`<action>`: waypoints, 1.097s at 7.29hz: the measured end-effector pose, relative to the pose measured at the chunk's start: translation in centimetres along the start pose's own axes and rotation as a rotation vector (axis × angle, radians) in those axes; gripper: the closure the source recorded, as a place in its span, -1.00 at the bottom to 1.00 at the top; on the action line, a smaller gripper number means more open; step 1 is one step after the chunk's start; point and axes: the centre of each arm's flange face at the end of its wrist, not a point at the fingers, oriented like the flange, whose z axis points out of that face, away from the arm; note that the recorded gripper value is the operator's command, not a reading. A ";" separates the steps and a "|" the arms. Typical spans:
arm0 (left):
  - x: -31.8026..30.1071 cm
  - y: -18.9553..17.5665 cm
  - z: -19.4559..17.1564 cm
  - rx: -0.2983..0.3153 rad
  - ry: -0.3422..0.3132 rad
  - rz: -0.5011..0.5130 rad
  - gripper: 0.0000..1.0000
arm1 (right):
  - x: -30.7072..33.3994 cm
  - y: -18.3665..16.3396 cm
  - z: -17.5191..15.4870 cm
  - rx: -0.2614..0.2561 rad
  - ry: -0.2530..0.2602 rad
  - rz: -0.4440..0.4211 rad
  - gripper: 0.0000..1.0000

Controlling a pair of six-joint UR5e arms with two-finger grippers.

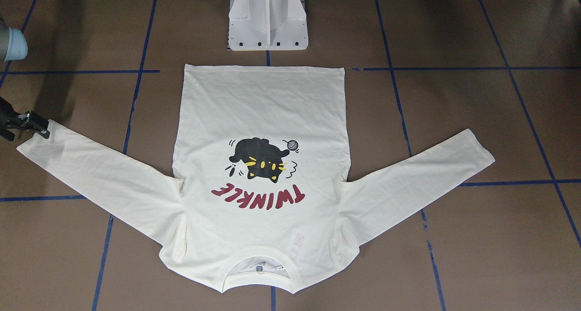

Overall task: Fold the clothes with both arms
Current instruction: 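Move the right gripper toward the sleeve cuff farthest from the left arm, then grasp the sleeve cuff with the right gripper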

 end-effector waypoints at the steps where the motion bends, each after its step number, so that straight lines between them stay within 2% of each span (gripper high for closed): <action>1: 0.1 0.0 0.0 0.002 0.008 0.001 -1.00 | -0.2 0.1 0.3 -0.007 0.002 -0.003 -0.70; 2: 0.1 0.0 0.0 0.002 0.012 0.001 -1.00 | -0.2 0.2 0.4 -0.011 0.004 -0.003 -0.30; 3: 0.1 0.0 0.1 0.002 0.013 0.001 -1.00 | -0.1 0.2 0.5 -0.014 0.009 0.000 0.19; 5: 0.1 0.0 0.1 0.002 0.014 0.001 -1.00 | -0.2 0.0 0.4 -0.014 0.011 0.002 0.78; 6: 0.1 0.0 0.1 0.002 0.014 0.001 -1.00 | -0.5 -0.1 0.2 -0.012 0.008 0.000 1.00; 8: 0.1 0.0 0.0 0.003 0.014 0.002 -1.00 | -0.7 -0.3 0.0 -0.010 0.007 -0.001 1.00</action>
